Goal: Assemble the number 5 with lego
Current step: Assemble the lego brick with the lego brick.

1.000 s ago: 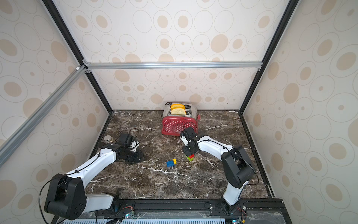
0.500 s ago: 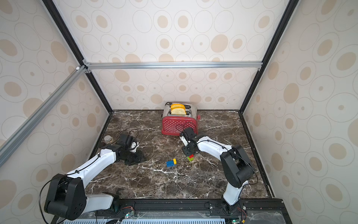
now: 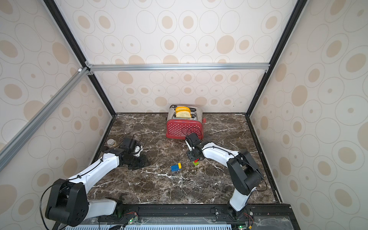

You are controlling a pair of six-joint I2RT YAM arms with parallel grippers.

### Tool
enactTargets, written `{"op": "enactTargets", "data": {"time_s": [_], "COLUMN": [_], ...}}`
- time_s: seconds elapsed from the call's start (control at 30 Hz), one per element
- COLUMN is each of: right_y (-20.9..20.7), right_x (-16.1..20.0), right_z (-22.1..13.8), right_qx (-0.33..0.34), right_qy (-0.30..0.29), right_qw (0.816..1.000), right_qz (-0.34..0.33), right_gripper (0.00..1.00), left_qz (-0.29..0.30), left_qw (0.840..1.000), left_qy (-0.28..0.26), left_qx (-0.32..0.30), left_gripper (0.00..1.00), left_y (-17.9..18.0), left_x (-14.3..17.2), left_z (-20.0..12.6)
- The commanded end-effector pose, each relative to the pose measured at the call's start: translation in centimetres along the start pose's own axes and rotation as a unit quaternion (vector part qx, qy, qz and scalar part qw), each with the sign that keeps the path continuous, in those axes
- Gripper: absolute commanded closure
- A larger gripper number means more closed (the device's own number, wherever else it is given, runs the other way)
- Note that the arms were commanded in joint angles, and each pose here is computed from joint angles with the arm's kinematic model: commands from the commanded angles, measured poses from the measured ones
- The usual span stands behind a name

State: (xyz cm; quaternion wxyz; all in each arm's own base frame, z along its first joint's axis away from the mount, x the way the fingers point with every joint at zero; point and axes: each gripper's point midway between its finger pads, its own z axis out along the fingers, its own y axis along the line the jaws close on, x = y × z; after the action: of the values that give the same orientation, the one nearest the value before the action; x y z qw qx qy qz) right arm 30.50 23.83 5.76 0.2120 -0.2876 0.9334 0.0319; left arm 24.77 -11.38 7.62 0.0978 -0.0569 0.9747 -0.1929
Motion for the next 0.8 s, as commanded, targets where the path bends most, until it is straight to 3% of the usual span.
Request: {"op": "enactTargets", "data": {"time_s": [0.0,0.5,0.77], "right_y": [-1.1,-0.5,0.4], "right_x": [3.2,4.0,4.3], "right_z": [0.4,0.1,0.0], "right_qx": [0.031,0.014,-0.020], "right_qy": [0.046,0.038,0.036], "right_qw": [0.998,0.999,0.999], "right_qz": [0.015,0.015,-0.019], "right_gripper": [0.82,0.82,0.83], "left_qz": [0.008,0.010,0.011], "left_qw": [1.000,1.000,1.000], "left_qy": [-0.005,-0.003,-0.001], "left_qx": [-0.002,-0.004,-0.003], "left_gripper": [0.47,0.47,0.47], "left_y": [0.0,0.0,0.0], "left_x": [-0.1,-0.1,-0.2], "left_z": [-0.2,0.0,0.0]}}
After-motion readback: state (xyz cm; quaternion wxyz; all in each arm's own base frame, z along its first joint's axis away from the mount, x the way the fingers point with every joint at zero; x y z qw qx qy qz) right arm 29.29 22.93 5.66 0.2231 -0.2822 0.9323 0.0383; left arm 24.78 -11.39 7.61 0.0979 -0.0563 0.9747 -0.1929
